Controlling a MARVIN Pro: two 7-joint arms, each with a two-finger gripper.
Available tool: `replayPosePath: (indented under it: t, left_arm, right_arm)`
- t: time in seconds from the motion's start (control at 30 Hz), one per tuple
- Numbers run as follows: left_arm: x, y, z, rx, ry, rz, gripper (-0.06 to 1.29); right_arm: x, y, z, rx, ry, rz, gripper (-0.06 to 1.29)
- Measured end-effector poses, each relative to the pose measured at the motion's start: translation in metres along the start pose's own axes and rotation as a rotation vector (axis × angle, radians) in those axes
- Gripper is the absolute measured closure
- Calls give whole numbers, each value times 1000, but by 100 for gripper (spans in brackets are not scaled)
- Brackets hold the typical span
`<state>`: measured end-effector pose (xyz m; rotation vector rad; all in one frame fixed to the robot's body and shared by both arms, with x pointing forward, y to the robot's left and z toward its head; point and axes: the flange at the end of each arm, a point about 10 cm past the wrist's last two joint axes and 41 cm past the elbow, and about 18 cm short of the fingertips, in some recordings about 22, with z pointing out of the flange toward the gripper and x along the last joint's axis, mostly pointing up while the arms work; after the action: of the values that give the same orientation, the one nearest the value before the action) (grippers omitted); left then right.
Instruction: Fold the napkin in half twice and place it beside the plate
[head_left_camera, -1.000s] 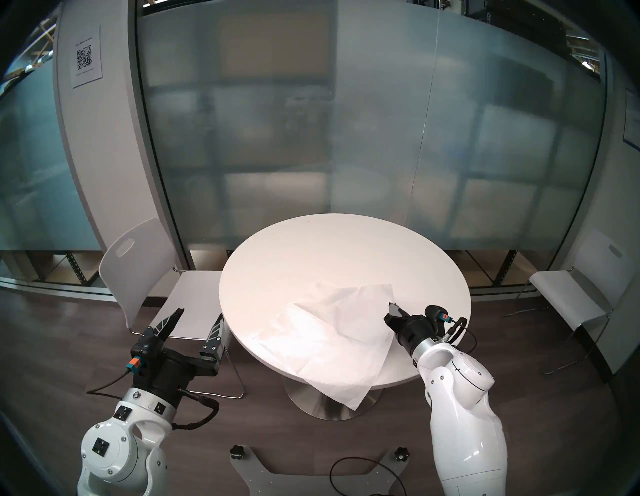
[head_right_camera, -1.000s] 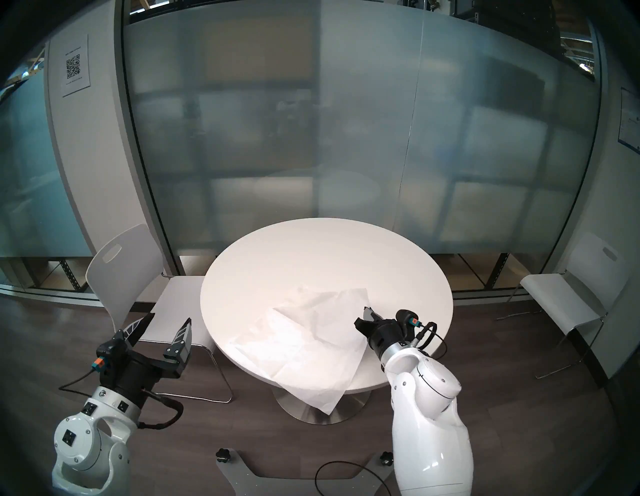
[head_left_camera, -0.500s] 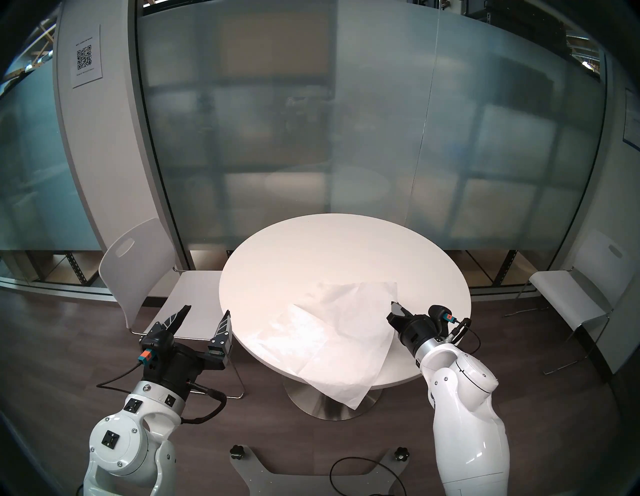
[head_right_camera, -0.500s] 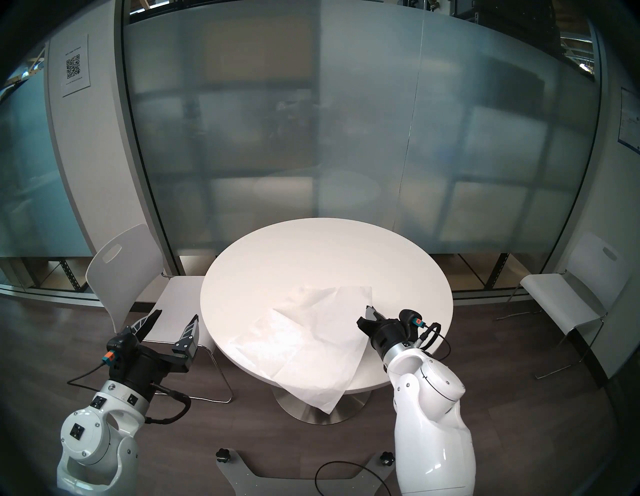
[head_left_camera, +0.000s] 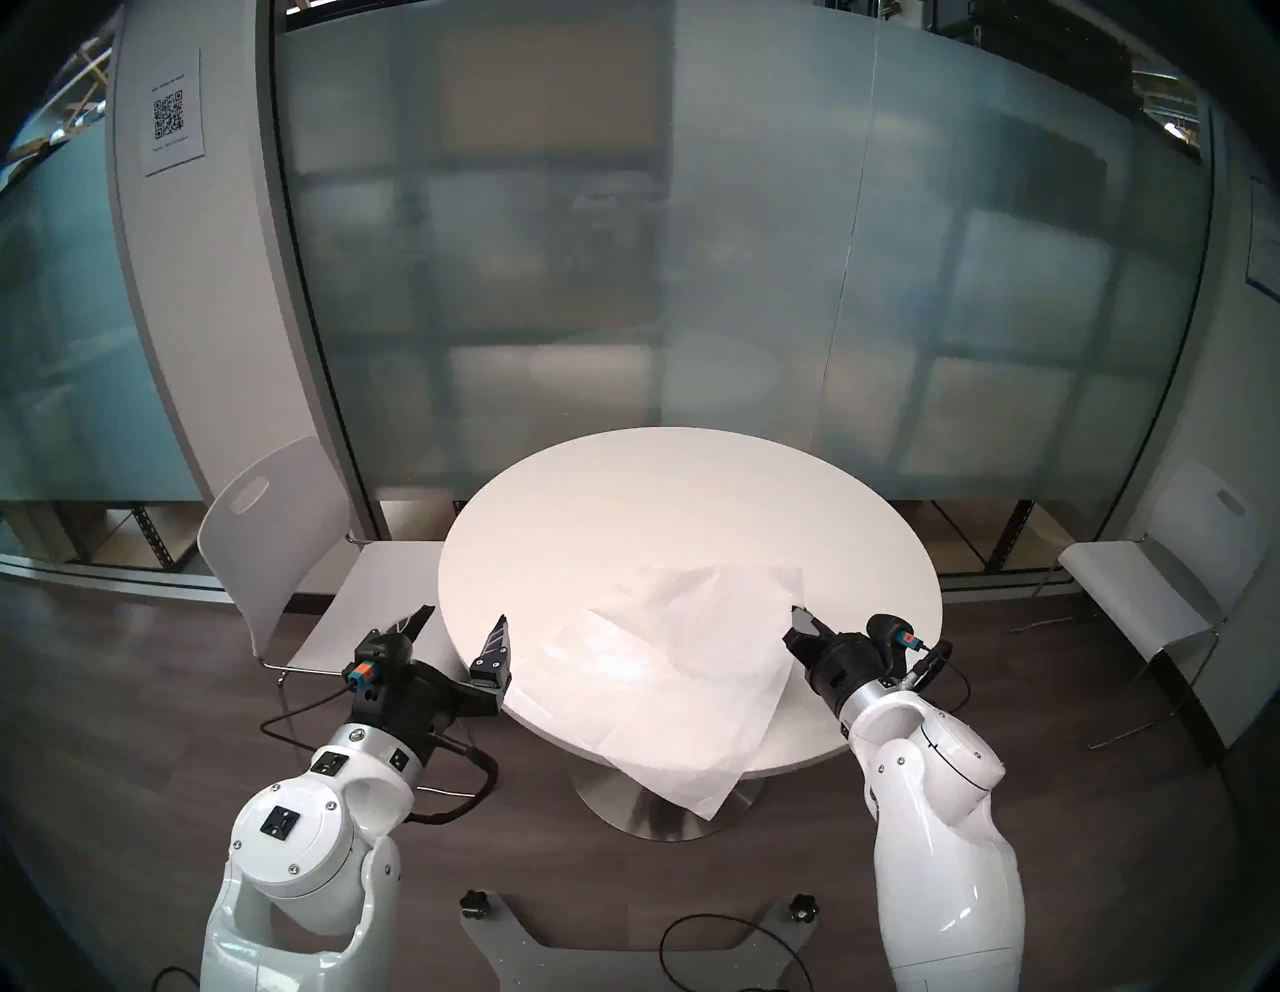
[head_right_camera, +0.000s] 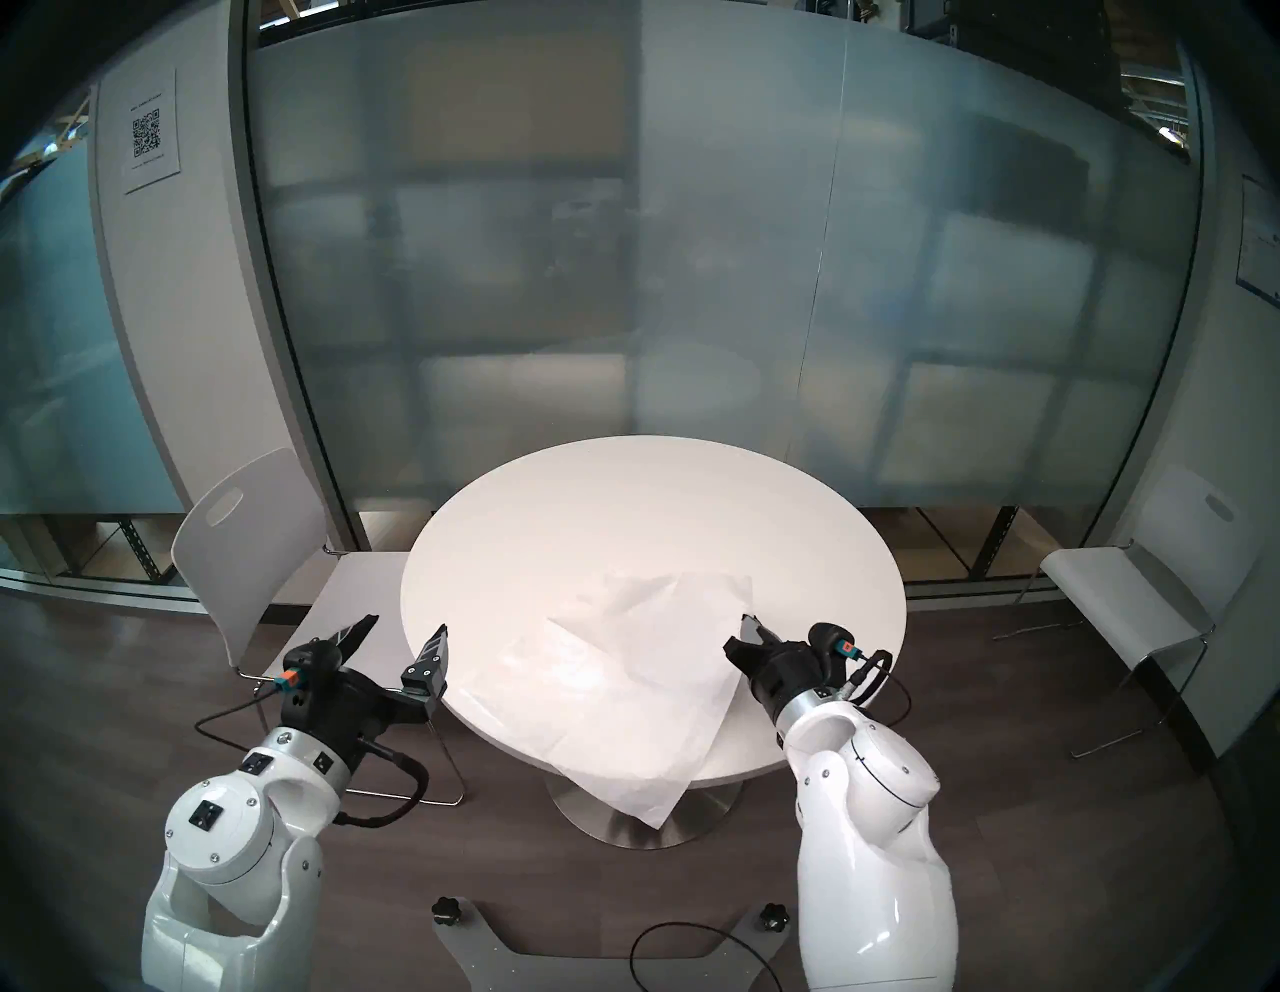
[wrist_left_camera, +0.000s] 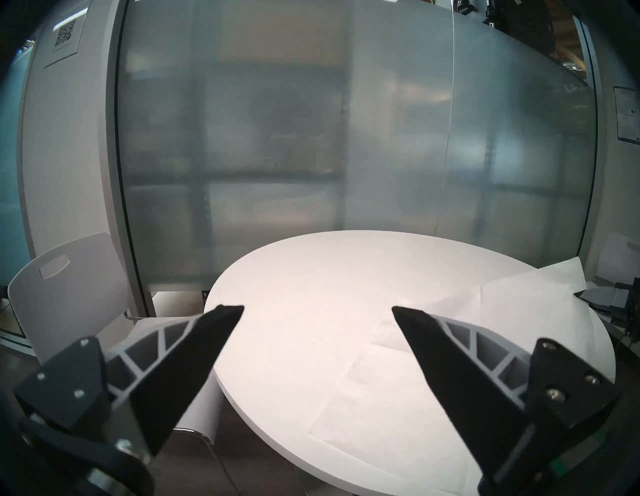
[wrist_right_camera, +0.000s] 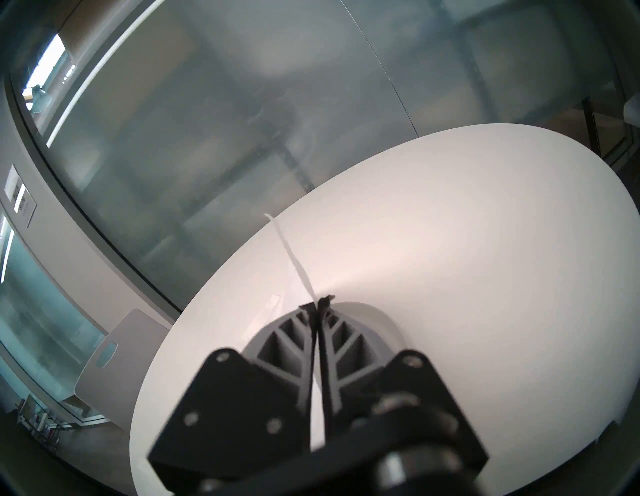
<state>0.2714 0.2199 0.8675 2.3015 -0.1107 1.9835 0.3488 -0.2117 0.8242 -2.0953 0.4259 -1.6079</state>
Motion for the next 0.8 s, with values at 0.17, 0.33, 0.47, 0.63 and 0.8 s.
replayPosePath:
  t: [0.17,0.33,0.47,0.63,0.8]
  left_arm:
    - [-4,2,15,-5,-39,2,0]
    - [-12,7,27,-13,-68,11,2]
    - [-22,11,34,-21,-92,23,23]
    - [-34,17,39,-32,-107,41,84]
    - [-39,24,37,-53,-105,58,98]
  right_arm:
    - [1,0,0,2,2,0,116]
    - [3,-1,0,6,6,-1,116]
    - [5,-2,-1,9,9,-2,116]
    - [7,-4,-1,12,13,-3,116]
    - [8,-5,-2,12,15,-3,116]
